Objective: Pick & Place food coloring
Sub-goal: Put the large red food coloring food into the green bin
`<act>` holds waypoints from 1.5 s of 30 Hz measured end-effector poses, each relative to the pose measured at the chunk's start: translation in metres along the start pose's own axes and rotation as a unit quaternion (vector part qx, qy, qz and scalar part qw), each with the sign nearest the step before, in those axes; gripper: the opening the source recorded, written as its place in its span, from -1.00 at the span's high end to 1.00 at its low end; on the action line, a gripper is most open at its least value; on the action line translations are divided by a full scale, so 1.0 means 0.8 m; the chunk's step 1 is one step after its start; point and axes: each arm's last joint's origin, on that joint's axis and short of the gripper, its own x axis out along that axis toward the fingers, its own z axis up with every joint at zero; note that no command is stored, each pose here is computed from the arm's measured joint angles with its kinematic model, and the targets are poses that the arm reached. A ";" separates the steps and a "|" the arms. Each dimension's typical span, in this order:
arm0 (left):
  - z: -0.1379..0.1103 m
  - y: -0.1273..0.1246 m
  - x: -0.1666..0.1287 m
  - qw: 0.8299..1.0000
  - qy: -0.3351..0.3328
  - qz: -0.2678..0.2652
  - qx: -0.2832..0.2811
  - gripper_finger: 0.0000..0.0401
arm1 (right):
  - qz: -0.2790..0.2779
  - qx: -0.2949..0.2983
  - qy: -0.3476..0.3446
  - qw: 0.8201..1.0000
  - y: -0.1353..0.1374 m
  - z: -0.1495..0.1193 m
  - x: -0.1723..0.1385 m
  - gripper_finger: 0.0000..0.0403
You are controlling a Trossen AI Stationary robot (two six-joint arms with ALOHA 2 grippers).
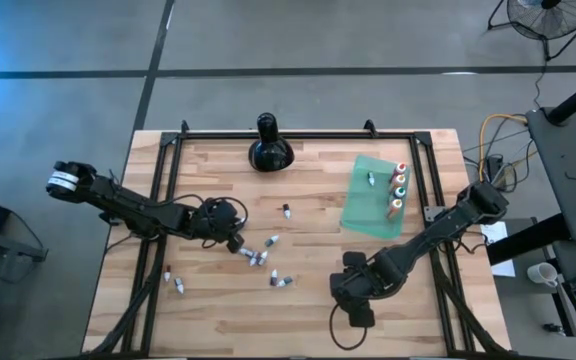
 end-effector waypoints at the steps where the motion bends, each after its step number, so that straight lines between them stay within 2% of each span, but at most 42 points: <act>1: -0.002 0.001 0.001 1.000 0.002 0.002 -0.002 0.60 | -0.005 -0.001 -0.001 1.000 -0.001 0.000 0.000 0.07; 17: -0.003 0.002 0.001 1.000 0.002 0.001 -0.018 0.60 | -0.022 -0.009 0.002 1.000 -0.004 -0.004 0.004 0.37; 22: -0.003 0.002 0.001 1.000 0.001 0.001 -0.025 0.60 | -0.032 0.047 -0.001 0.998 -0.006 -0.003 0.002 0.49; 25: -0.003 0.002 0.001 1.000 0.002 0.001 -0.031 0.60 | -0.079 0.106 -0.017 0.991 -0.008 -0.001 -0.007 0.49; 28: -0.003 0.002 0.001 0.999 0.001 0.000 -0.033 0.60 | -0.186 0.190 -0.047 0.963 -0.019 -0.006 -0.037 0.49; 30: -0.003 0.002 0.001 0.999 0.001 0.000 -0.034 0.60 | -0.277 0.245 -0.075 0.926 -0.030 -0.018 -0.072 0.49; 32: -0.003 0.002 0.001 0.999 0.001 0.000 -0.034 0.60 | -0.344 0.308 -0.118 0.879 -0.039 -0.032 -0.109 0.49; 33: -0.003 0.002 0.001 0.999 0.001 0.000 -0.034 0.60 | -0.337 0.333 -0.140 0.869 -0.042 -0.036 -0.119 0.49; 35: -0.002 0.001 0.001 0.999 -0.002 -0.003 -0.036 0.60 | -0.292 0.346 -0.161 0.877 -0.051 -0.050 -0.131 0.49; 36: -0.002 0.001 0.001 0.999 -0.002 -0.003 -0.036 0.60 | -0.283 0.368 -0.148 0.873 -0.057 -0.056 -0.132 0.49; 39: -0.002 0.001 0.001 0.999 -0.004 -0.006 -0.035 0.60 | -0.304 0.448 -0.133 0.830 -0.077 -0.077 -0.132 0.49; 42: -0.002 0.000 0.001 0.999 -0.004 -0.009 -0.041 0.60 | -0.304 0.508 -0.163 0.789 -0.092 -0.095 -0.129 0.49; 45: -0.002 0.000 0.001 0.999 -0.001 -0.014 -0.052 0.60 | -0.317 0.545 -0.145 0.763 -0.107 -0.114 -0.118 0.49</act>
